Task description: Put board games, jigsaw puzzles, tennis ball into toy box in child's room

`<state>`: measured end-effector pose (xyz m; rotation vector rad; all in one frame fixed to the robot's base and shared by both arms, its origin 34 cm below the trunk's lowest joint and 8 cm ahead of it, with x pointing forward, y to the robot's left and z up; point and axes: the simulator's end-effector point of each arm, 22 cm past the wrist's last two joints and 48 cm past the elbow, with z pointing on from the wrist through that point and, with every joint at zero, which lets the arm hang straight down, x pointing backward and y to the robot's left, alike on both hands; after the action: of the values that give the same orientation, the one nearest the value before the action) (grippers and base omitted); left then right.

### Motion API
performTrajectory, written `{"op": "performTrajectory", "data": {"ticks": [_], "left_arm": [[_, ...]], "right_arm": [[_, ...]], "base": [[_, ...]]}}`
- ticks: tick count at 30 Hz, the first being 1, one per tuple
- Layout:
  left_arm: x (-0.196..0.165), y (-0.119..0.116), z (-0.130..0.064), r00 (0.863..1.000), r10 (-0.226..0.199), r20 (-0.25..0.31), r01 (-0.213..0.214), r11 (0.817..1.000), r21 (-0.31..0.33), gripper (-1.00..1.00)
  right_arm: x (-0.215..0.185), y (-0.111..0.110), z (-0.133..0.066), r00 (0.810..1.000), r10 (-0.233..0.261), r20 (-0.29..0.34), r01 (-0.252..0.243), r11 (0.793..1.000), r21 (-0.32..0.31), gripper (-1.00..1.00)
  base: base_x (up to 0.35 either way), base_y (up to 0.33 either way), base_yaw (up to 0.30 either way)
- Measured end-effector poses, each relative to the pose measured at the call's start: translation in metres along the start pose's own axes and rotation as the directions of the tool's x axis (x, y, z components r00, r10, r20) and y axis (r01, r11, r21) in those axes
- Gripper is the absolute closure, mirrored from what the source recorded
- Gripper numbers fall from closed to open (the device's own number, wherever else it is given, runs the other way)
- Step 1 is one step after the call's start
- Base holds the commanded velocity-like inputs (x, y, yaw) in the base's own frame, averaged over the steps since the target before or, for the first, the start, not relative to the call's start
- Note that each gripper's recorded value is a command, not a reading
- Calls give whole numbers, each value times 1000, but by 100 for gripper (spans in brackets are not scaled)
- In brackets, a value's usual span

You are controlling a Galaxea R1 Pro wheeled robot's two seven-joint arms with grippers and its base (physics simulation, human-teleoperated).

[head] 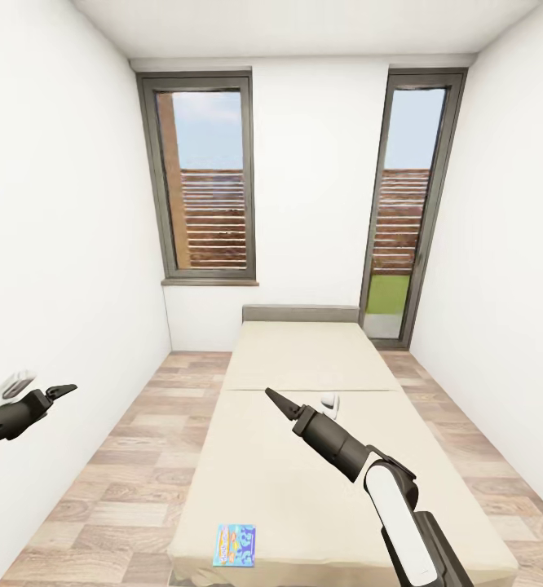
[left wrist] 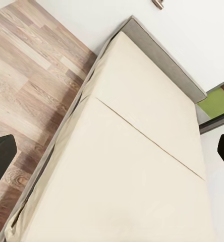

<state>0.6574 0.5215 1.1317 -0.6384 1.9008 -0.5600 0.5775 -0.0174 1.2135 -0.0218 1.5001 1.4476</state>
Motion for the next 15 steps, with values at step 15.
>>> {"op": "performTrajectory", "data": {"ticks": [15], "left_arm": [[-1,1,-1,1000,-6,4,6,1000,2,-100]], "right_arm": [[0,0,0,1000,-1,3,1,1000,0,-100]], "base": [[0,0,0]]}}
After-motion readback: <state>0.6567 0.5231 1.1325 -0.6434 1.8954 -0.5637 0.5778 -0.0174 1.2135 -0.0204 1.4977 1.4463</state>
